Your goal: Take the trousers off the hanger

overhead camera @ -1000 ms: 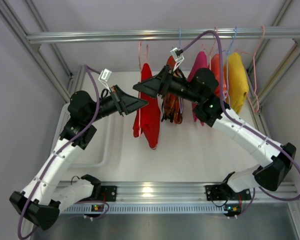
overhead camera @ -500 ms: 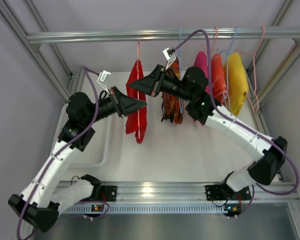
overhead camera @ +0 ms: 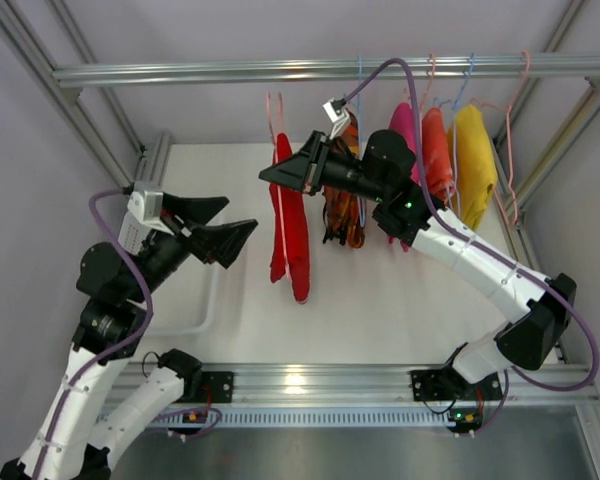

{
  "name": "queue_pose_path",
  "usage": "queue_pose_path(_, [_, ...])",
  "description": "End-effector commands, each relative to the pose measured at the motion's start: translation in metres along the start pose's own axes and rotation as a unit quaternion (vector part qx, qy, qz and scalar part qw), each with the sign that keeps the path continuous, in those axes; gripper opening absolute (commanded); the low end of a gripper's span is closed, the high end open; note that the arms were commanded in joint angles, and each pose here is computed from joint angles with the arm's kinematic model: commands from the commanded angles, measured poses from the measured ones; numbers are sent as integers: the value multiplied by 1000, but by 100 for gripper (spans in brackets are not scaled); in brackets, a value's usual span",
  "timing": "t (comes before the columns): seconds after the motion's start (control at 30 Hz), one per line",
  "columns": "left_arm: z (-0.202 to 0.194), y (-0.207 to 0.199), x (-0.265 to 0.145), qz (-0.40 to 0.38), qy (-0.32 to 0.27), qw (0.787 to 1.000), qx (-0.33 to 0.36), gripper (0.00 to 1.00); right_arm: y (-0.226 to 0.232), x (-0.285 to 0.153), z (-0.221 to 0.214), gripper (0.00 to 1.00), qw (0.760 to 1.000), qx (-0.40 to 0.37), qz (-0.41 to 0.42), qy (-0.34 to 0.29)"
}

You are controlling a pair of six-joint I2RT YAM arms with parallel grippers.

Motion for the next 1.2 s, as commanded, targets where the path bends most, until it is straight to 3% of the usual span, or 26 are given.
queue_pose_path(0.0, [-48, 19, -17, 5, 66, 991, 114, 99, 92, -27, 45, 0, 986, -68, 122, -86])
queue_pose_path(0.1, [-76, 26, -39, -8, 90, 976, 197, 99, 90, -27, 50, 0, 988, -56, 111, -97])
queue_pose_path(0.13, [-104, 41, -45, 14, 120, 971, 205, 99, 84, -26, 53, 0, 989, -48, 99, -100])
queue_pose_path(0.23, [-136, 52, -60, 15, 123, 959, 253, 99, 75, -23, 59, 0, 990, -31, 78, -113])
queue_pose_path(0.57, [-137, 59, -38, -1, 55, 951, 305, 99, 77, -15, 65, 0, 990, -30, 76, -114])
queue_pose_path(1.17, [-148, 45, 4, -48, -2, 950, 310, 99, 72, -7, 72, 0, 990, -20, 62, -124])
Point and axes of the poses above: each gripper's point midway between its finger pads, its own x axis out along the fingers, its own y axis along the line the jaws close on, z = x × y, the point moved 5 cm from there along -x, back along the fingers, and after that the axes turned 7 degrees about x, right-handed, at the moved point
